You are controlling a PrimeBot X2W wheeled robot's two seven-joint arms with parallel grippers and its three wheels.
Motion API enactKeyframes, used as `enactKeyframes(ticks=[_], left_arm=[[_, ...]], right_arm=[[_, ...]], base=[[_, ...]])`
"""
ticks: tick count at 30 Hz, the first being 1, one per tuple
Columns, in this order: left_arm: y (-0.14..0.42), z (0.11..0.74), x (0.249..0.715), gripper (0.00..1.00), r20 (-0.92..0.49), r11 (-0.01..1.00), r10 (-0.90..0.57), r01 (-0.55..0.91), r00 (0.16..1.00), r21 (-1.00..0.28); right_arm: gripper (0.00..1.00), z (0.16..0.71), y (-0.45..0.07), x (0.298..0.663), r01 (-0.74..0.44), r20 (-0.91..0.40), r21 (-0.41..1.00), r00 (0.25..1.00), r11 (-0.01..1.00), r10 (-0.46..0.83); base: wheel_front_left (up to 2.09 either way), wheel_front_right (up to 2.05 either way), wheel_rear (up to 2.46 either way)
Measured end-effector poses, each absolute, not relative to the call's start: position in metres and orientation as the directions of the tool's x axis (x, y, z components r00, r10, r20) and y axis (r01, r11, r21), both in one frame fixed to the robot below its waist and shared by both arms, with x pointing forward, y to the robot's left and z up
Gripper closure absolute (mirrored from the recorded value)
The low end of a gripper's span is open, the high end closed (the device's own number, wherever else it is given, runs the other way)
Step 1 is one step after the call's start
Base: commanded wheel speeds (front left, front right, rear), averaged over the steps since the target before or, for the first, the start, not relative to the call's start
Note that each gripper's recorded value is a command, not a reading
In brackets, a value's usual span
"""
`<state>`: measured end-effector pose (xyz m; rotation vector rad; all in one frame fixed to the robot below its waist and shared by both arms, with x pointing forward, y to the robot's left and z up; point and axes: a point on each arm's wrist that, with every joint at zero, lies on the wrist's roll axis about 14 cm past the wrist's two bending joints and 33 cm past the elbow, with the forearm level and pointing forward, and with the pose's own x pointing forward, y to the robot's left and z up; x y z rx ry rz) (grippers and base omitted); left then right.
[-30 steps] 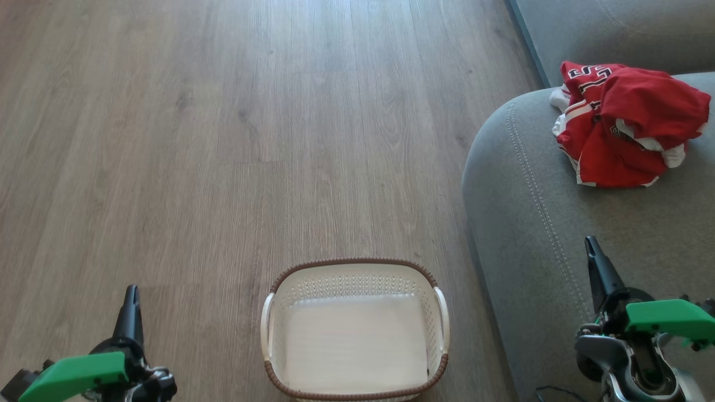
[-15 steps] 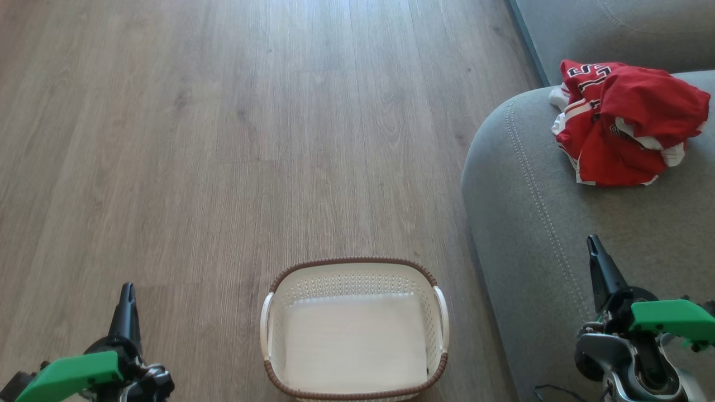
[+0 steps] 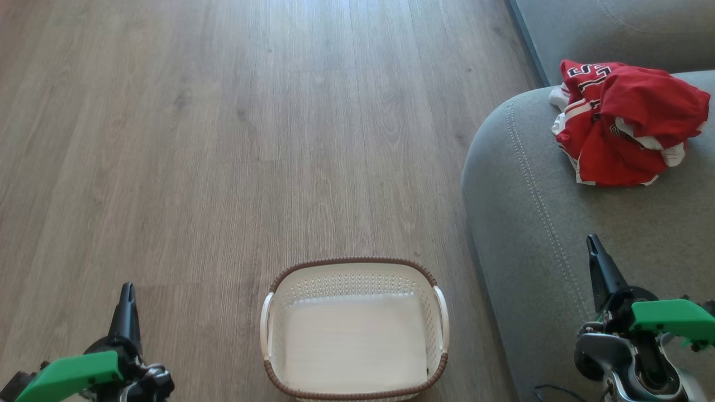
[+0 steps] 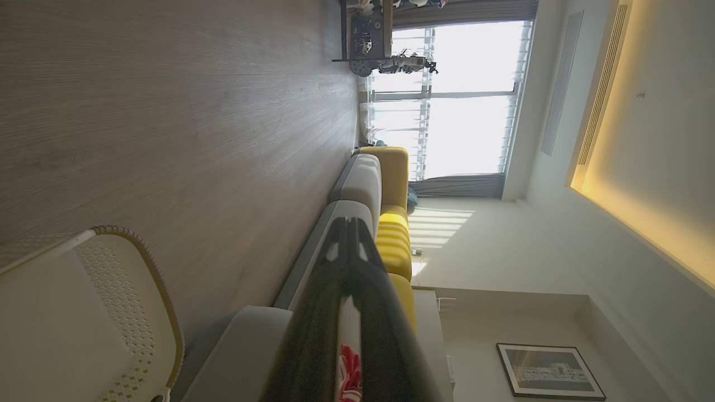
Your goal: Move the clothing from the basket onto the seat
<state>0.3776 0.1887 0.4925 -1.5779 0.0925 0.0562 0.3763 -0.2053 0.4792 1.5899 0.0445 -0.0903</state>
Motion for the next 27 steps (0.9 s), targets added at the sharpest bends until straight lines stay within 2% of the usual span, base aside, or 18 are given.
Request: enactKeyframes(ticks=[27], left_arm=[[0.1888, 0.4926, 0.3777, 1.00, -0.094, -0.008, -0.023, -0.094, 0.995, -0.996]], right_arm=[[1.00, 0.4809, -0.2054, 0.3770, 0.082, -0.082, 0.997, 0.996, -0.015, -0.023]], base=[[0.00, 0.00, 0.00]])
